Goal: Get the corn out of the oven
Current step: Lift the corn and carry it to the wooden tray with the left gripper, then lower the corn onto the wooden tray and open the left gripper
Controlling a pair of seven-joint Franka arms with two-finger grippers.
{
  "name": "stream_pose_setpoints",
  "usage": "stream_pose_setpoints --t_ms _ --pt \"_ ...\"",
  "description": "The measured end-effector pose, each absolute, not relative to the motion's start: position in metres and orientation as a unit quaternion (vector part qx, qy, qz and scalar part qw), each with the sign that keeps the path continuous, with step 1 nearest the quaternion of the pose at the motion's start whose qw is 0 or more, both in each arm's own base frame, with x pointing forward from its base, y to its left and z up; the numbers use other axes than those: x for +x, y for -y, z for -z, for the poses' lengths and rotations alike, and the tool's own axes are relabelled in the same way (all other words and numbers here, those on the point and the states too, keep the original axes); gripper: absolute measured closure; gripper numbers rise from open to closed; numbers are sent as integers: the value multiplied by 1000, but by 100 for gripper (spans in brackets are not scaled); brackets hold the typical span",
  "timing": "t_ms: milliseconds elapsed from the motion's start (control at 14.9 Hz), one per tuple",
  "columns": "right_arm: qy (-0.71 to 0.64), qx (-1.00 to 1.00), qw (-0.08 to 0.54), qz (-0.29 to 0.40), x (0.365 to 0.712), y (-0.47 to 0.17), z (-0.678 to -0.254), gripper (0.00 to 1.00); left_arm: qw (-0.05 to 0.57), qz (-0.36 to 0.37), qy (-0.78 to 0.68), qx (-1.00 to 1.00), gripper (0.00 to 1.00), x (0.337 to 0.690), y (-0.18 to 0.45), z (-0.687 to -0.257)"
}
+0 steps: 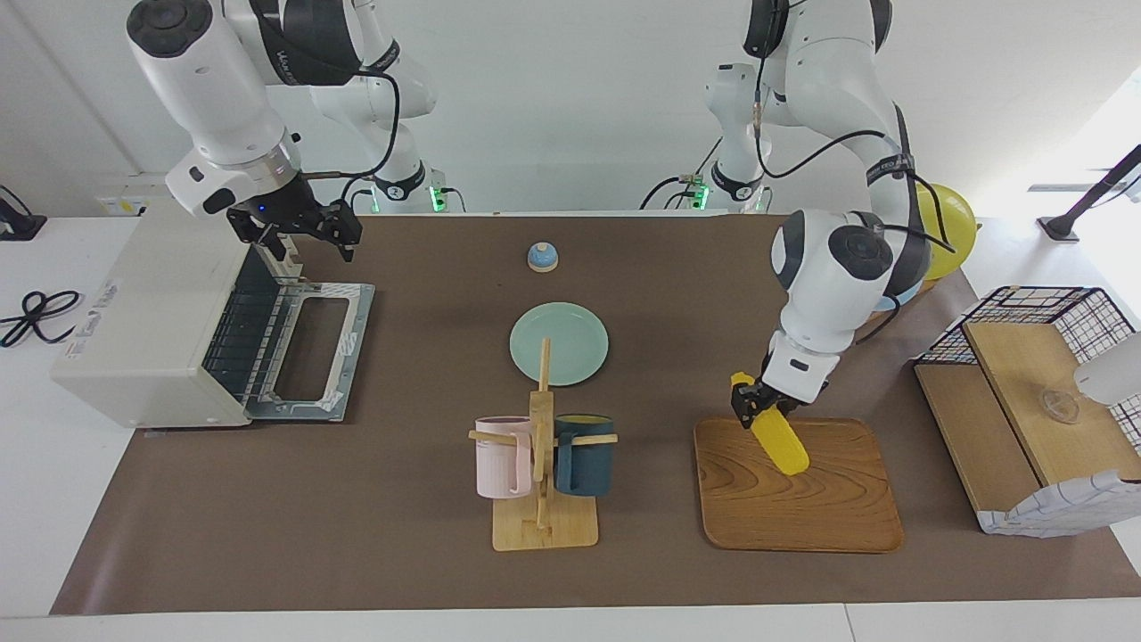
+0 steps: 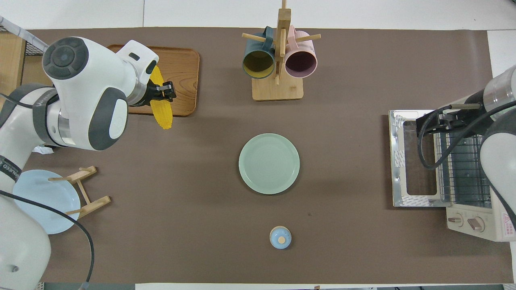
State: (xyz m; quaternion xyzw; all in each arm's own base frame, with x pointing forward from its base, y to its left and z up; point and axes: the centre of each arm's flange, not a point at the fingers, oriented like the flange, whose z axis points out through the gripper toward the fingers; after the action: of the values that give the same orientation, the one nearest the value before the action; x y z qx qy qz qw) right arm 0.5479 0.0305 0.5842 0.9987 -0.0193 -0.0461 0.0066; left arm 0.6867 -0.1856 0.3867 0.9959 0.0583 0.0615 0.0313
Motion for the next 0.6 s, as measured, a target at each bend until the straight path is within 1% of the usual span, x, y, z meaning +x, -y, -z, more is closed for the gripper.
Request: stream_pose_setpoints --t_ms 134,269,604 --pt "19 999 7 46 548 -31 -584 0 34 -61 -50 996 44 714 176 -372" --pt "19 999 7 46 548 -31 -584 0 46 -62 -38 996 44 731 167 -364" --pt "19 999 7 46 548 -31 -584 0 54 -60 1 997 44 738 169 -347"
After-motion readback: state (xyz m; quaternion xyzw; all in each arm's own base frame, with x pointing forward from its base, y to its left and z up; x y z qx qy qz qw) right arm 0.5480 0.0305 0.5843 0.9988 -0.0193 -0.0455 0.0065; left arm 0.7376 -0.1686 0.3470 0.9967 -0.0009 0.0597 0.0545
